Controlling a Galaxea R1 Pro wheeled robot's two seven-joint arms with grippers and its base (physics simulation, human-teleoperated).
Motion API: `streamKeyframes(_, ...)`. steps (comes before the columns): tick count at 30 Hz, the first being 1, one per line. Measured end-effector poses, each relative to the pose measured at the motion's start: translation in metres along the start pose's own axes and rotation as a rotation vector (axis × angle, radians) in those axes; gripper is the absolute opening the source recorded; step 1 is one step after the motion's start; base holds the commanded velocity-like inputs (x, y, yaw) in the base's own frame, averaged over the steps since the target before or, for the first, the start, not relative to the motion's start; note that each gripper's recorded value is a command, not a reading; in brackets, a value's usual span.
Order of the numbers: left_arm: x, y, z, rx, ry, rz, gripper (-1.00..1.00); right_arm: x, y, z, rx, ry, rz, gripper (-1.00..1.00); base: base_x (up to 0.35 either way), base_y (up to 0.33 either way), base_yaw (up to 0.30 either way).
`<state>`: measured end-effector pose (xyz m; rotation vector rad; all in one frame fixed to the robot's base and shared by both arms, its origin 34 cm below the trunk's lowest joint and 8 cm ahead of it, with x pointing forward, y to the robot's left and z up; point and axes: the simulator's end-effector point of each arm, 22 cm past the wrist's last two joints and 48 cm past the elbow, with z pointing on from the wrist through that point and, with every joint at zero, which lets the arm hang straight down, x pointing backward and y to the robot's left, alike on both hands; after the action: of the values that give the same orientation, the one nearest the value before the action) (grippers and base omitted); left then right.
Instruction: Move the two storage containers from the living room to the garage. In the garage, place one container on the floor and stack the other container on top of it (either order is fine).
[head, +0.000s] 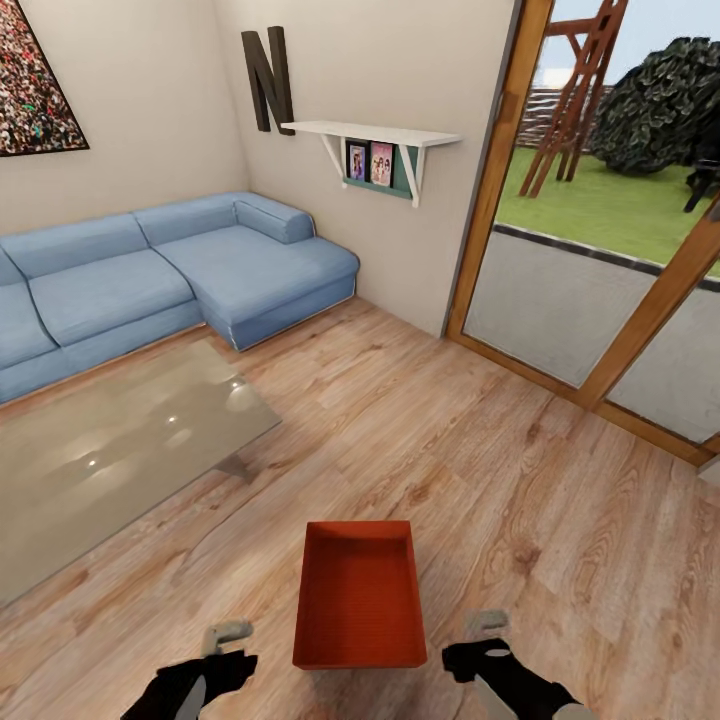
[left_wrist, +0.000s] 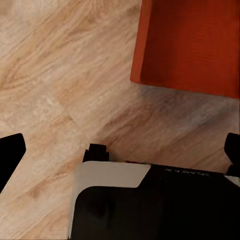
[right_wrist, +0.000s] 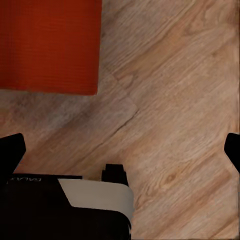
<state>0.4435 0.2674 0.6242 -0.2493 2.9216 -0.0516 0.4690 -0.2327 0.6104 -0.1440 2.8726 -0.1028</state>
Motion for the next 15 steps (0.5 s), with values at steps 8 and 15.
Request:
streamKeyframes(8, -0.116, -0.058, -0.012, 0.073, -0.099, 0.007, 1.0, -0.108, -0.017, -0.008, 0.068, -0.141, 0.026, 1.0, 0.0, 0.0, 0.0)
streamKeyframes(15, -0.125, -0.111, -0.008, 0.085, -0.082, 0.102, 1.0, -0.111, 0.013, -0.011, 0.09, -0.182, 0.049, 1.0, 0.0, 0.0, 0.0)
